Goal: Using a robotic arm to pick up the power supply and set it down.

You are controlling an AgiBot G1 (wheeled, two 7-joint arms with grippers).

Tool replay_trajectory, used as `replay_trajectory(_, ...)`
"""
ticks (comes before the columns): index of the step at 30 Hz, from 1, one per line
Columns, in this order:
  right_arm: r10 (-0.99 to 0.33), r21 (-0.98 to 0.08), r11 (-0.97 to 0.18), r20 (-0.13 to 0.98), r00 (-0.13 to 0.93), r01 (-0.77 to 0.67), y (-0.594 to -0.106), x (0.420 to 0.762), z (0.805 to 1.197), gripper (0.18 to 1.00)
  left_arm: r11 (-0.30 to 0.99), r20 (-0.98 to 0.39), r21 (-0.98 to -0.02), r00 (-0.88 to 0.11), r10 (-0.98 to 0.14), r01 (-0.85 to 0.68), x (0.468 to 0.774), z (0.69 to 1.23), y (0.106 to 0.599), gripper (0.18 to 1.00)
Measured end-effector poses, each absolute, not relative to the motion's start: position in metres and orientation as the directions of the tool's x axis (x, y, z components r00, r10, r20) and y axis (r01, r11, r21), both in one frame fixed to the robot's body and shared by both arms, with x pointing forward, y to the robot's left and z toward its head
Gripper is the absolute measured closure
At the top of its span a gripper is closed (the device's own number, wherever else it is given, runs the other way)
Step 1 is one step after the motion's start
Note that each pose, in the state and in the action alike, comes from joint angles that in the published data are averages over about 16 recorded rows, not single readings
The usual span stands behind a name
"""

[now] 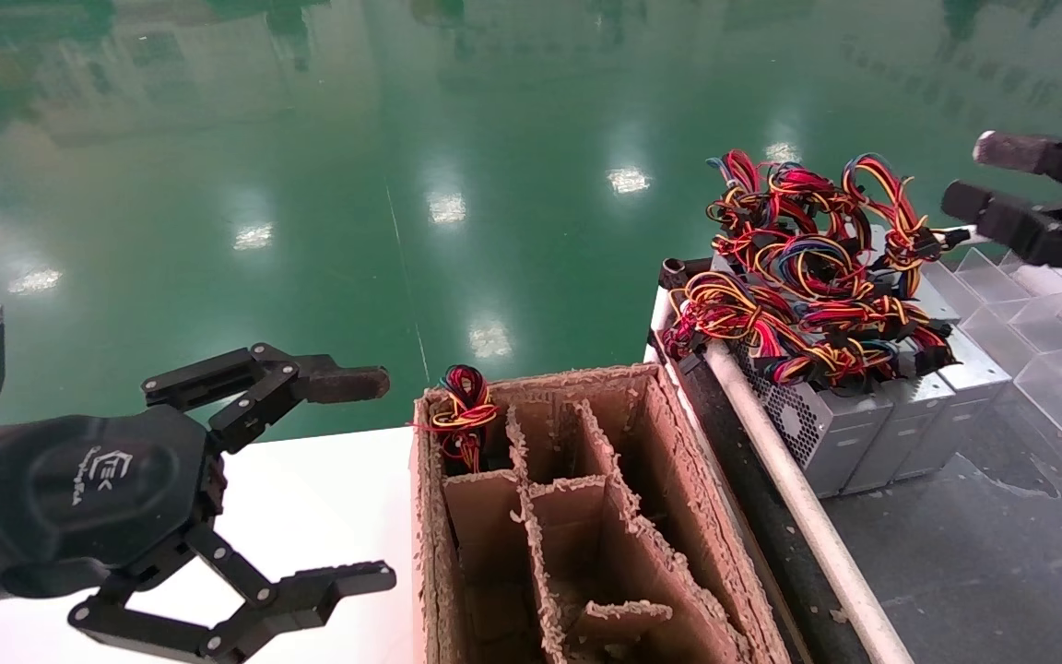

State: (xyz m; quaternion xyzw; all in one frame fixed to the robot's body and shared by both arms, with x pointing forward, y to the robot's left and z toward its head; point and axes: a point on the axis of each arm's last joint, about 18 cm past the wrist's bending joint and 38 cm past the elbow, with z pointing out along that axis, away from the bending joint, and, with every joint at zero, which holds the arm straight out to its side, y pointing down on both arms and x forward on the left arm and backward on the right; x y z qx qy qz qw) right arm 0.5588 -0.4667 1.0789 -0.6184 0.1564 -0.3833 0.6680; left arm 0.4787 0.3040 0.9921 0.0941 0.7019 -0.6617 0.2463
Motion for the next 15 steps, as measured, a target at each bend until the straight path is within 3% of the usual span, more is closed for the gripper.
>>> replay_trajectory(15, -0.569, -0.915, -0.127, 0.383, 0.728, 0.383, -0.416, 0.549, 1.058, 0.178, 0.107, -0.470, -0.883, -0.861, -0.194, 0.458, 0.479, 0.992, 0.304, 0.183)
